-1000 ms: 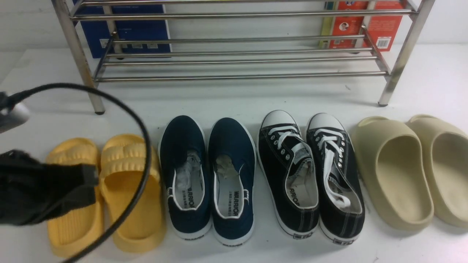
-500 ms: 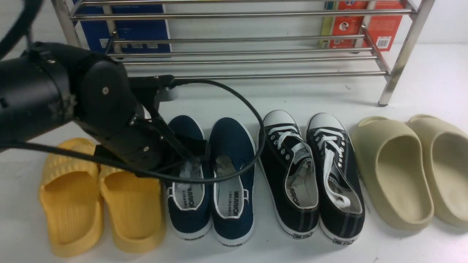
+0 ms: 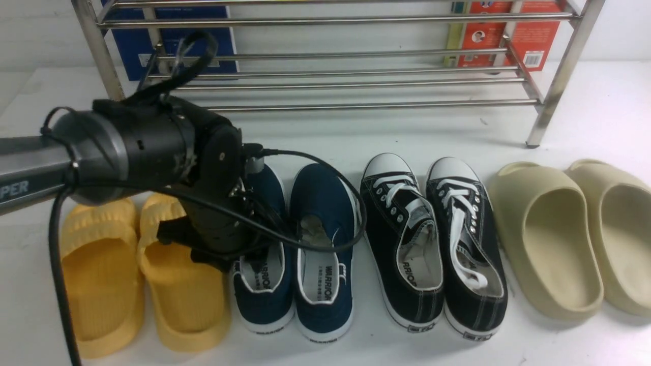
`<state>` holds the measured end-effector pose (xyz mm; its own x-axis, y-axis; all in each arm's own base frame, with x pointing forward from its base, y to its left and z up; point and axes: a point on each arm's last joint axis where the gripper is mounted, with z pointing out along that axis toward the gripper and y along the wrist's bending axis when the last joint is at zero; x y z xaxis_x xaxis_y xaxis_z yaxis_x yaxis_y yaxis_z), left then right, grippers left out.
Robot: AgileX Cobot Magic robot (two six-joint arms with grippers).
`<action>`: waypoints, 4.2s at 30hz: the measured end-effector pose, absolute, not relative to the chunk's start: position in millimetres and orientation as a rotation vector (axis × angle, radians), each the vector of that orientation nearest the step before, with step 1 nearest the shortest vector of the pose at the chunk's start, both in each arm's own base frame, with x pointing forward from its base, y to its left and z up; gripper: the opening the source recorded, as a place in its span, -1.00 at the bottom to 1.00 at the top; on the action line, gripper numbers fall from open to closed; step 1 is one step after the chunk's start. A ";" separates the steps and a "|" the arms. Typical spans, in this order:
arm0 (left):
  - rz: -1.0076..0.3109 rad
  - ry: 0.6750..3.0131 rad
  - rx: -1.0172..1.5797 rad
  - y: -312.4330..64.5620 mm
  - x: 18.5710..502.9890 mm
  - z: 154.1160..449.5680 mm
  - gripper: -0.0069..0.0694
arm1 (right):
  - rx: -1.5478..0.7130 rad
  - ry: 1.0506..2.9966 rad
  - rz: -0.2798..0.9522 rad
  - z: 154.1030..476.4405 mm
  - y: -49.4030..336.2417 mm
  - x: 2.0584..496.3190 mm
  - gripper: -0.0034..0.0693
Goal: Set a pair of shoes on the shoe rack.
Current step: Use the left arm to grab the shoe closest to it, then use the left arm to put a shoe into the shoe rack, then use the left arm to grab the shoe closest to it
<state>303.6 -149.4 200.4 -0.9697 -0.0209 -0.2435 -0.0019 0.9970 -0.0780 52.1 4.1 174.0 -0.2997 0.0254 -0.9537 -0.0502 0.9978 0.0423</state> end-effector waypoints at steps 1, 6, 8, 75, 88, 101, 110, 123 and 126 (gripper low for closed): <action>-0.106 2.902 -0.024 -149.7 304.3 197.0 -0.02 | -0.018 1.874 0.074 174.0 4.1 52.1 -0.25; -0.092 2.914 -0.051 -150.6 307.0 190.3 -0.29 | -0.018 1.874 0.074 174.0 4.1 52.1 -0.25; -0.088 2.916 -0.053 -150.4 307.0 189.9 -0.41 | -0.018 1.874 0.074 174.0 4.1 52.1 -0.25; -0.288 2.341 -0.302 -96.0 495.2 264.3 -0.75 | -0.018 1.874 0.074 174.0 4.1 52.1 -0.25; -0.294 2.301 -0.293 -95.8 495.7 273.0 -0.28 | -0.018 1.874 0.074 174.0 4.1 52.1 -0.25; -0.246 2.432 -0.321 -88.5 461.9 310.9 -0.15 | -0.018 1.874 0.074 174.0 4.1 52.1 -0.25; -0.245 2.496 -0.306 -78.2 397.2 340.6 -0.54 | -0.018 1.874 0.074 174.0 4.1 52.1 -0.25; -0.422 2.588 0.071 -131.6 239.4 303.2 -0.67 | -0.018 1.874 0.074 174.0 4.1 52.1 -0.25; -0.461 2.546 0.080 -132.3 224.7 293.8 -0.67 | -0.018 1.874 0.074 174.0 4.1 52.1 -0.25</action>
<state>224.7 -132.3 293.8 -0.8493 -0.0369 -0.5267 0.1500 0.9396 -0.3077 52.1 4.1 174.0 -0.2997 0.0254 -0.9537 -0.0502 0.9978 0.0423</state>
